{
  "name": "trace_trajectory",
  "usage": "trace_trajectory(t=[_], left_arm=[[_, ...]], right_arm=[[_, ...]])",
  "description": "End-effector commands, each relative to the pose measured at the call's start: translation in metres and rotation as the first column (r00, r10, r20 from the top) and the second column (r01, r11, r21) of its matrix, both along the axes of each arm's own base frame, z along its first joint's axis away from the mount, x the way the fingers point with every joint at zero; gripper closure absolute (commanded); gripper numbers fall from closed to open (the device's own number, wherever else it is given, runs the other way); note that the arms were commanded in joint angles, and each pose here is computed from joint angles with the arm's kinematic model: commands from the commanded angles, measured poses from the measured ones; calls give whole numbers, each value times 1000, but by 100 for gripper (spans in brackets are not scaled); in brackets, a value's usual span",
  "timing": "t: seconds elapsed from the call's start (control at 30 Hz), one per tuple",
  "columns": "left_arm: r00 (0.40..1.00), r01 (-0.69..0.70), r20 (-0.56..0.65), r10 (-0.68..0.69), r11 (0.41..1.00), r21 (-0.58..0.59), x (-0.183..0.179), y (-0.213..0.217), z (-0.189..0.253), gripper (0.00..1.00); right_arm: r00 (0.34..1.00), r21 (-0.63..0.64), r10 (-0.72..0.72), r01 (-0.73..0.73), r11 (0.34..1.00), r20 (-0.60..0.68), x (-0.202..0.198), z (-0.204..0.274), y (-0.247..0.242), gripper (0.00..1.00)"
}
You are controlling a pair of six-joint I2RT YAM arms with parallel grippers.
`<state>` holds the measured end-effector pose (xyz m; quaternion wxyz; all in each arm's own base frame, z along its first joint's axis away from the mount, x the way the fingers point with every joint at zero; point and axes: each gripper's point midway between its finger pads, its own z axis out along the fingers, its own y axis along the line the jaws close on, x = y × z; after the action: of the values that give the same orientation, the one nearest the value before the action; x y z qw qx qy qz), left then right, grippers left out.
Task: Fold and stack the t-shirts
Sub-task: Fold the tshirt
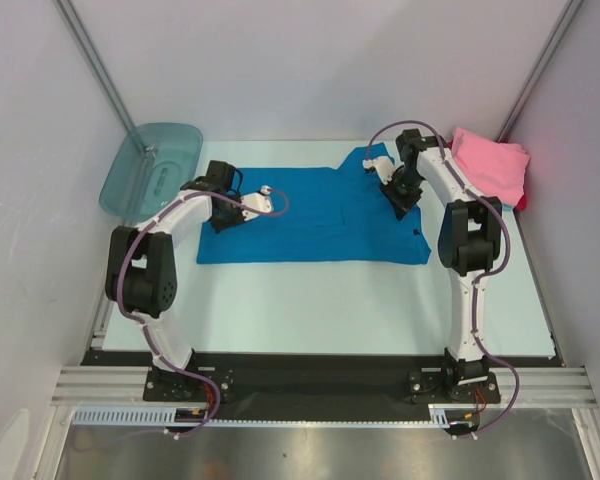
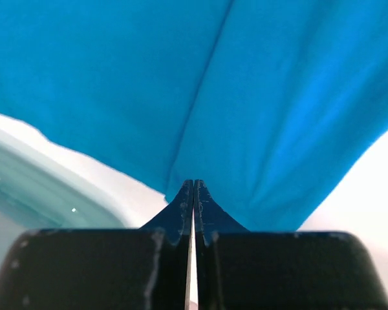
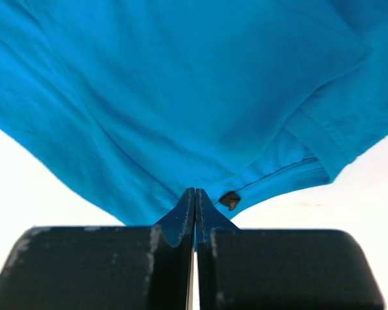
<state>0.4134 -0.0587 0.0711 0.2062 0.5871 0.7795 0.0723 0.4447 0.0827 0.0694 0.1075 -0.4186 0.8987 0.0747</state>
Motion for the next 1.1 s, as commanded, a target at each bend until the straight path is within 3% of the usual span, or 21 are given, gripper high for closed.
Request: trace_trajectory(t=[0.0,0.17,0.27,0.3,0.37,0.4,0.47,0.5,0.57,0.6,0.67,0.73,0.83,1.07], left_arm=[[999,31,-34,-34,997,-72,-16,-13,2,100],[985,107,-129,-116,992,-73,-48,-14,-7,100],[989,68,-124,-75,996,-63,-46,-12,-7,100],[995,14,-97,-18,999,-43,-37,-7,-5,85],[994,-97,-66,91,992,-86,-26,-5,5,18],[991,-135,-39,131,986,-100,-22,-3,10,1],[971,-223,55,234,962,-160,-11,4,28,0],[938,-284,151,313,941,-187,5,10,41,0],[897,-339,226,381,919,-202,2,25,55,0],[847,-385,301,437,897,-220,10,35,67,0],[811,-436,335,479,878,-199,7,47,66,0],[721,-517,419,552,831,-205,10,66,81,0],[659,-545,483,576,809,-222,7,77,95,0],[622,-563,534,573,801,-204,-1,89,100,0]], right_arm=[[999,21,34,-33,999,-11,-14,20,3,100],[988,44,129,-126,991,-80,-44,30,14,100],[979,48,174,-170,984,-104,-59,28,25,100],[975,49,195,-191,980,-104,-62,28,34,100],[973,70,208,-202,977,-97,-63,31,47,100],[970,80,226,-219,972,-92,-65,33,56,100],[968,110,239,-230,967,-78,-64,41,70,100],[966,121,246,-237,964,-73,-65,43,81,100],[964,154,260,-248,956,-63,-66,46,97,100],[967,159,247,-234,959,-62,-66,45,103,100],[965,166,261,-252,953,-31,-64,40,120,100],[967,158,255,-254,954,16,-58,34,137,100],[965,123,253,-260,958,68,-50,22,149,100],[898,-43,369,-370,928,239,-39,1,174,100]])
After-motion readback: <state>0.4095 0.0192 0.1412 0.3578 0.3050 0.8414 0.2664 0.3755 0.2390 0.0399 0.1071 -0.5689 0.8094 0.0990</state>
